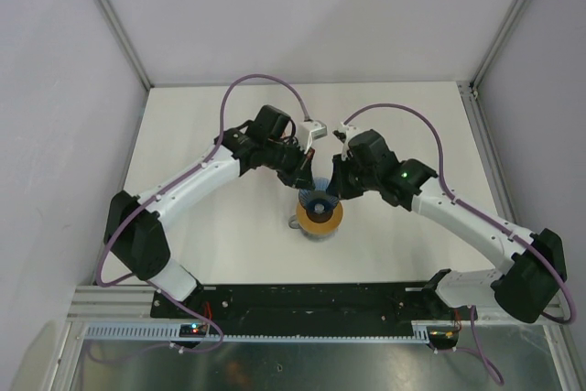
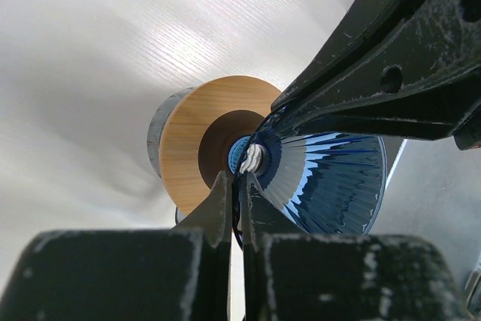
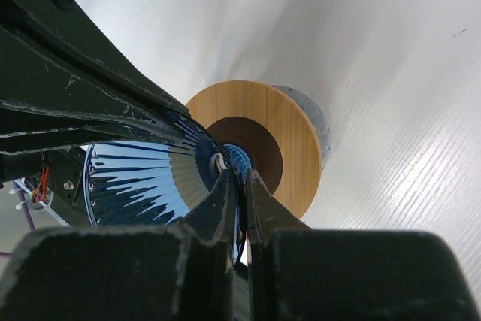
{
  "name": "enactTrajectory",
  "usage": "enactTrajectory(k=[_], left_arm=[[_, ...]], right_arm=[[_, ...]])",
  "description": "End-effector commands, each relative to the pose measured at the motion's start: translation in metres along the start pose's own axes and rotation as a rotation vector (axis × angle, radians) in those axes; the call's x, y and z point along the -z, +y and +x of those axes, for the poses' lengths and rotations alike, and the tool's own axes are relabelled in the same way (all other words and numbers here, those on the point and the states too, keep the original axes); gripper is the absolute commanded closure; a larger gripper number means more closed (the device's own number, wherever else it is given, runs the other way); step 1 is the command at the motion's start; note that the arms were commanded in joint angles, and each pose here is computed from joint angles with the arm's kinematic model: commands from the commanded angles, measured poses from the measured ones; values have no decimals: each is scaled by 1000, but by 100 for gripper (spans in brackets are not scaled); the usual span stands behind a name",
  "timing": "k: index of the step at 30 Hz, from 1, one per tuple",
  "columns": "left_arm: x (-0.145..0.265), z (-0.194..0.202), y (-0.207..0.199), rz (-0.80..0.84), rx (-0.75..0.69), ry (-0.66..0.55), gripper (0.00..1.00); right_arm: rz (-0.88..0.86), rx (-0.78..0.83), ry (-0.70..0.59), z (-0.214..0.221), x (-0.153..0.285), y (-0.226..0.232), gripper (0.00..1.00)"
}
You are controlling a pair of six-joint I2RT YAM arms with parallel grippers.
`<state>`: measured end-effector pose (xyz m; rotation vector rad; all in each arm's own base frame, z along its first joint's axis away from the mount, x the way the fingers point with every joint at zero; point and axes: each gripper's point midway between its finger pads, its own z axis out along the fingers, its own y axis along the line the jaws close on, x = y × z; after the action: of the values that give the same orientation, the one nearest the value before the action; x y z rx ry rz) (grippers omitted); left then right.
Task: Place the coffee filter in the dripper
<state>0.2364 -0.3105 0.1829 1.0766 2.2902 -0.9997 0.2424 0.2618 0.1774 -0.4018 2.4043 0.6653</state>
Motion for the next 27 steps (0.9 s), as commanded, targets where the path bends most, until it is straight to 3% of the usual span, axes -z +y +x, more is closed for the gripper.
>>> enactTrajectory(k=[1, 15, 21, 27], left_arm=[[-27, 84, -5, 74, 26, 284, 100], [-32, 87, 0, 70, 34, 297, 100], [-24, 56, -8, 75, -9, 221, 99], [-9, 16, -16, 101, -17, 118, 77]], right_arm=[[202, 24, 216, 67, -28, -58, 100], [210, 2, 219, 70, -28, -65, 100], [189, -2, 185, 62, -26, -60, 100], [168, -24, 105, 42, -18, -53, 97]])
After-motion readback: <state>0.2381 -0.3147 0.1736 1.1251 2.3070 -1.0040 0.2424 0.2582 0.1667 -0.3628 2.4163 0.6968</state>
